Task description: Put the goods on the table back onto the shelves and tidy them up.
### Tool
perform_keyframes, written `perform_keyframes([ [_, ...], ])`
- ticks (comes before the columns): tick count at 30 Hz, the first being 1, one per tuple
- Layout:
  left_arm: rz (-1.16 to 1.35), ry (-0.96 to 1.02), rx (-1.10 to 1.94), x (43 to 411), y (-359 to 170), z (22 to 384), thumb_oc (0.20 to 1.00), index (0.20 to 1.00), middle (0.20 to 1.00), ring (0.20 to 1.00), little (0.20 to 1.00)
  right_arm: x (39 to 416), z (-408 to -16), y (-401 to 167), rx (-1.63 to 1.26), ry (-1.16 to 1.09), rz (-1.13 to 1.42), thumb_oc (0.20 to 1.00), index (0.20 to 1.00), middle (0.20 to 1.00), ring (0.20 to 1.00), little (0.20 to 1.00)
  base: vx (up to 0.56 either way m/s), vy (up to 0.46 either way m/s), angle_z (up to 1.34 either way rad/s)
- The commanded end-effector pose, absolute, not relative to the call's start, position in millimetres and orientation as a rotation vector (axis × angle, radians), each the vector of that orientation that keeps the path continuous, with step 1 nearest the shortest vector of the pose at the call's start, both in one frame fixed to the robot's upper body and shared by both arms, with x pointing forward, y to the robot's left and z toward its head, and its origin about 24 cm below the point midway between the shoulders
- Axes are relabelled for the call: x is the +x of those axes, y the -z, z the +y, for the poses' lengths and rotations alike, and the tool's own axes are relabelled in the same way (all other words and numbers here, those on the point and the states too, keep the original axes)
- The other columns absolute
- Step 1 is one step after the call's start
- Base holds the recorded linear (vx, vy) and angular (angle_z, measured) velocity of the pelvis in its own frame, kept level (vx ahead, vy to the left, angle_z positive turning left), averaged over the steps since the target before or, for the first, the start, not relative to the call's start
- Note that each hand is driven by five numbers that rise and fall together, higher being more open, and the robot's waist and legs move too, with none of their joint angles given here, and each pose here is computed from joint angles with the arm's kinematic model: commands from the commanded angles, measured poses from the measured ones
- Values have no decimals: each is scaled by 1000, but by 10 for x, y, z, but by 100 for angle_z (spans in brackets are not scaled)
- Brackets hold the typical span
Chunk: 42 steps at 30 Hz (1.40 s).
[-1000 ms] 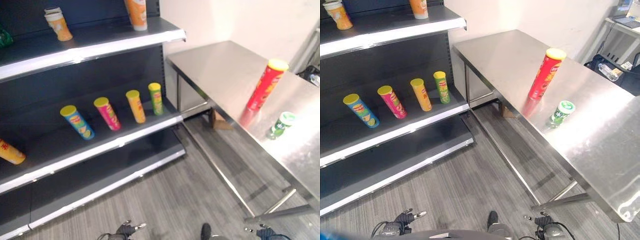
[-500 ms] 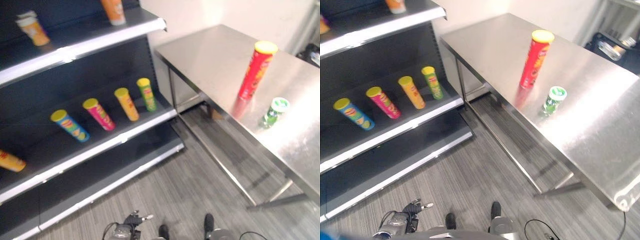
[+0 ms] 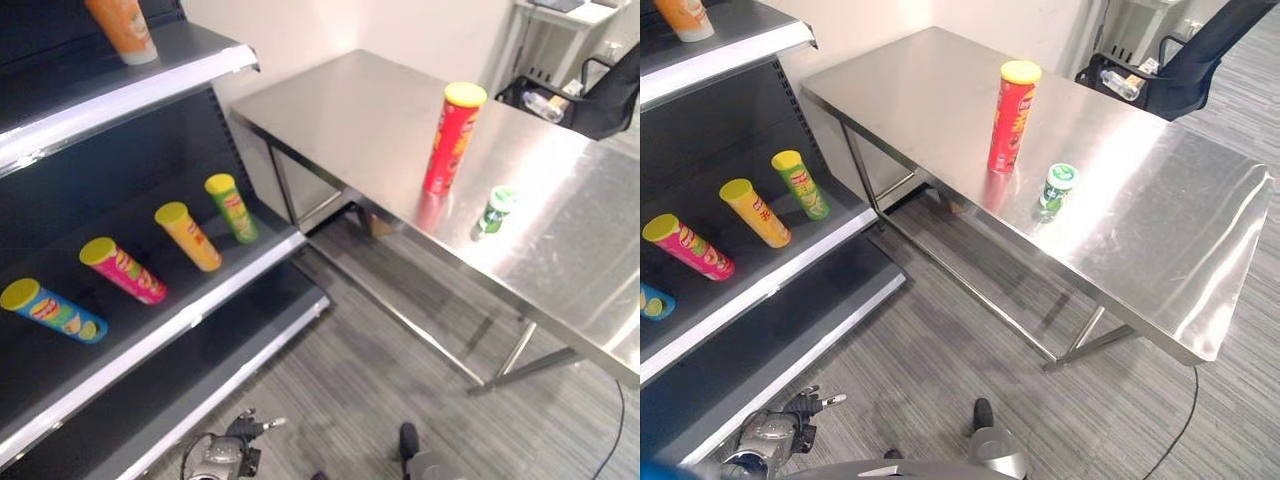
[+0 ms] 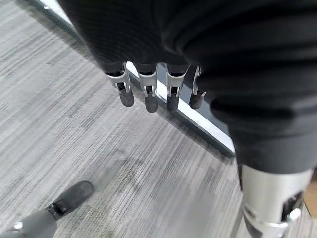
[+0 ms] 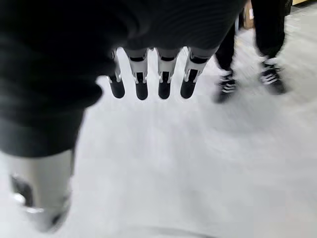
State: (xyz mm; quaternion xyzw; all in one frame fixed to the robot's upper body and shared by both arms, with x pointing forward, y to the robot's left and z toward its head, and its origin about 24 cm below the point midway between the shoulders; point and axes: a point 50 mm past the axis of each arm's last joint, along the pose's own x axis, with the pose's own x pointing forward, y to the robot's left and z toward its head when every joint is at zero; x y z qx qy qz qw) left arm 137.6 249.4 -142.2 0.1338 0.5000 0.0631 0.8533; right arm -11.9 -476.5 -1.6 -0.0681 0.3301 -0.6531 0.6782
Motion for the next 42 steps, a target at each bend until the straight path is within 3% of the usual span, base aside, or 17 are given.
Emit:
perform_keyframes([
  [1,1051,-156,285,1402,1429,2479,1000,1000,1000,1000,1000,524,-5008,-732,-408,1426,360,1000,1000,1000,1000,1000,18,10,-12],
  [4,1061,-151,278,1334,1445,2485,1000,1000,1000,1000,1000,1185,-4889,-1603,-620,1228,-19,1000,1000,1000,1000,1000,6,-27,-1],
  [8,1068,-147,268,1281,1454,2496,1000,1000,1000,1000,1000,1415,-4783,-1936,-710,1106,-119,1000,1000,1000,1000,1000,15,-39,5],
  [10,1082,-135,262,1210,1467,2512,1000,1000,1000,1000,1000,1724,-4566,-2209,-766,923,-219,1000,1000,1000,1000,1000,16,-62,20],
  [14,1097,-141,239,1103,1478,2548,1000,1000,1000,1000,1000,2083,-4357,-2227,-971,663,-97,1000,1000,1000,1000,1000,-15,-62,22],
  [21,1124,-142,208,978,1507,2547,1000,1000,1000,1000,1000,2445,-4134,-1797,-984,396,86,1000,1000,1000,1000,1000,-23,-49,22],
  [37,1174,-191,199,807,1550,2560,1000,1000,1000,1000,1000,2661,-4306,-1569,-1178,485,317,1000,1000,1000,1000,1000,0,-43,16],
  [42,1191,-194,201,757,1563,2556,1000,1000,1000,1000,1000,2645,-4332,-1473,-1096,545,319,1000,1000,1000,1000,1000,26,-37,6],
])
